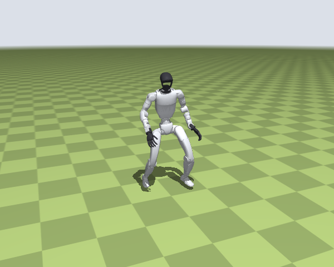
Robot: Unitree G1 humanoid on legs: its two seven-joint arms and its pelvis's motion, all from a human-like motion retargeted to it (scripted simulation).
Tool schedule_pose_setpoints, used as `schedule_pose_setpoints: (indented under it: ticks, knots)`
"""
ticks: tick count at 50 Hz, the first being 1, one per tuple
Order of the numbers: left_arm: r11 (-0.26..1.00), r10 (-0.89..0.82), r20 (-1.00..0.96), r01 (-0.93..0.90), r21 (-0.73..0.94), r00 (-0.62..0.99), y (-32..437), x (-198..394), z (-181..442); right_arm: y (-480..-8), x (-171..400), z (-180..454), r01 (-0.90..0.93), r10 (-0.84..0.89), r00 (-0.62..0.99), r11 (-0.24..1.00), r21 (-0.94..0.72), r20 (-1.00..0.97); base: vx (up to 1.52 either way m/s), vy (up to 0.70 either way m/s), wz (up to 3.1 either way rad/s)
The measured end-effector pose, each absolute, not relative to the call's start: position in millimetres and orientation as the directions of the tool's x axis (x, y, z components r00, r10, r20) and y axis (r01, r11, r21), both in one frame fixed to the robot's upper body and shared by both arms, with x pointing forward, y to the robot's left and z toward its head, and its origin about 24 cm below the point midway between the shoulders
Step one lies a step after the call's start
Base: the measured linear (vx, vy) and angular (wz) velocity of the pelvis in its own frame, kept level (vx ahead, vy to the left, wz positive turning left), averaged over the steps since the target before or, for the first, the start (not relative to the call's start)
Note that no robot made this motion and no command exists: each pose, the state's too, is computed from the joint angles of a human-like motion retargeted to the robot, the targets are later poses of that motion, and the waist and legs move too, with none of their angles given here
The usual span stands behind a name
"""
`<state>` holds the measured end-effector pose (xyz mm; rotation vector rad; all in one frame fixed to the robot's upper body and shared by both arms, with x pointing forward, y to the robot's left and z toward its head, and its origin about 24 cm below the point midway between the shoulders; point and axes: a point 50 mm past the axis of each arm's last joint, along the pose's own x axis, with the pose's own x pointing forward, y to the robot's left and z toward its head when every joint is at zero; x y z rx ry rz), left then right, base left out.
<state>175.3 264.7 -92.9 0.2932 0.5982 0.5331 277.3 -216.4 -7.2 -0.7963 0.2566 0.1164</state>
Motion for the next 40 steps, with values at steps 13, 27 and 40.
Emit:
schedule_pose_setpoints:
  ticks: [13,27,40]
  knots:
    - [0.726,0.624,-0.414,-0.296,0.621,0.663,347,45,-44,-240,245,15,-0.051,-0.047,0.988,0.793,-0.607,-0.145,0.76,0.54,-0.32]
    - [0.790,0.598,-0.697,-0.147,0.594,0.396,347,119,-106,-233,229,-33,-0.044,-0.221,0.936,0.699,-0.714,-0.274,0.51,0.51,1.07]
    - [0.620,0.152,-0.275,0.125,0.775,0.950,289,281,12,-224,172,-66,0.217,-0.406,0.811,0.877,-0.428,-0.421,0.34,0.13,1.21]
